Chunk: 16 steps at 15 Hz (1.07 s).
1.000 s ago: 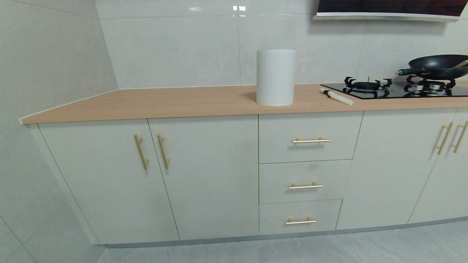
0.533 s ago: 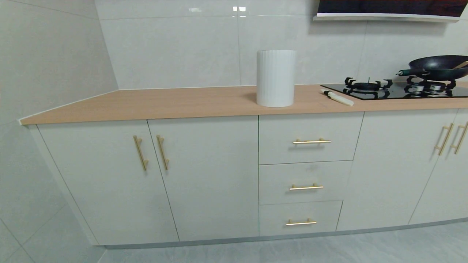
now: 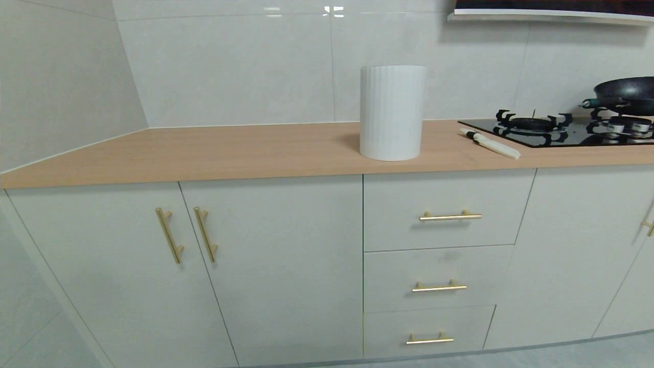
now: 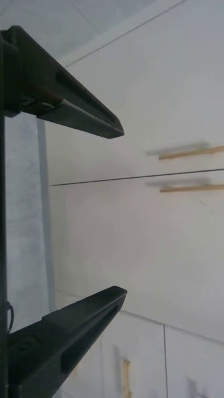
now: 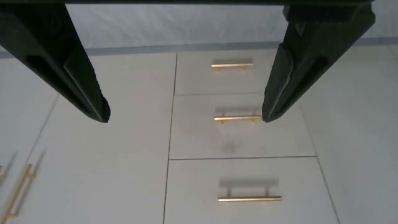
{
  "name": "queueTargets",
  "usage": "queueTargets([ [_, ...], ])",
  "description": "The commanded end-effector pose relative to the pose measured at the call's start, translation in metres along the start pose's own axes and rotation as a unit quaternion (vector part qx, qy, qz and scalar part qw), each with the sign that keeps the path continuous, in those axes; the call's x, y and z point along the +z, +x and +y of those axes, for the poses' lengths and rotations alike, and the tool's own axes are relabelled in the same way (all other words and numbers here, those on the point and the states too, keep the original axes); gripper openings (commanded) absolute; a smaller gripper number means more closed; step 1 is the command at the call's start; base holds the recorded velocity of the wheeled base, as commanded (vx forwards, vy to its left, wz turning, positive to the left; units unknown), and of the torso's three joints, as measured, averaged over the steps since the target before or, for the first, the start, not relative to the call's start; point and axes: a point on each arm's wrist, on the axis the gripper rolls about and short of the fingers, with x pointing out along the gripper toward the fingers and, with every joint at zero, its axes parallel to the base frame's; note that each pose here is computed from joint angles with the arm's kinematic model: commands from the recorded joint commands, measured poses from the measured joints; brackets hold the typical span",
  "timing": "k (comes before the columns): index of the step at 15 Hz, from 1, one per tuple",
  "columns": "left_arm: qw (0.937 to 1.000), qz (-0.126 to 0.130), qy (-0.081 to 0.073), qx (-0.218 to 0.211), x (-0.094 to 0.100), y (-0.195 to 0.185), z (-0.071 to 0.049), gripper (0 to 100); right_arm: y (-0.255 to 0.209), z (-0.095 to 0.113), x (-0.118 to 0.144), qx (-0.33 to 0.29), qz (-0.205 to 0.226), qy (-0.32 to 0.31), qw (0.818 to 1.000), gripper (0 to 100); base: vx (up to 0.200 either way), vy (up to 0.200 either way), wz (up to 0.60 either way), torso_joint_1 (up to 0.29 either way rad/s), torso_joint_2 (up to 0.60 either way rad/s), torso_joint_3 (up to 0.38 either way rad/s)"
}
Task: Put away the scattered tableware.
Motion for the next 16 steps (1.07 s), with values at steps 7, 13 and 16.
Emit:
queueTargets([
  [7,1.0,0.0,0.0,0.0,0.0,0.0,0.0,100,0.0002,0.0,0.0,-0.001,0.001,0.0,1.0,100,0.2,0.0,0.0,0.002,0.0,0.0],
  [13,1.0,-0.001,0.0,0.0,0.0001,0.0,0.0,100,0.0002,0.0,0.0,0.0,0.001,0.0,1.0,100,0.167,0.0,0.0,0.002,0.0,0.002],
  [16,1.0,0.0,-0.001,0.0,0.0,0.0,0.0,100,0.0002,0.0,0.0,-0.001,0.001,0.0,1.0,100,0.0,0.0,0.0,0.0,0.0,0.0],
])
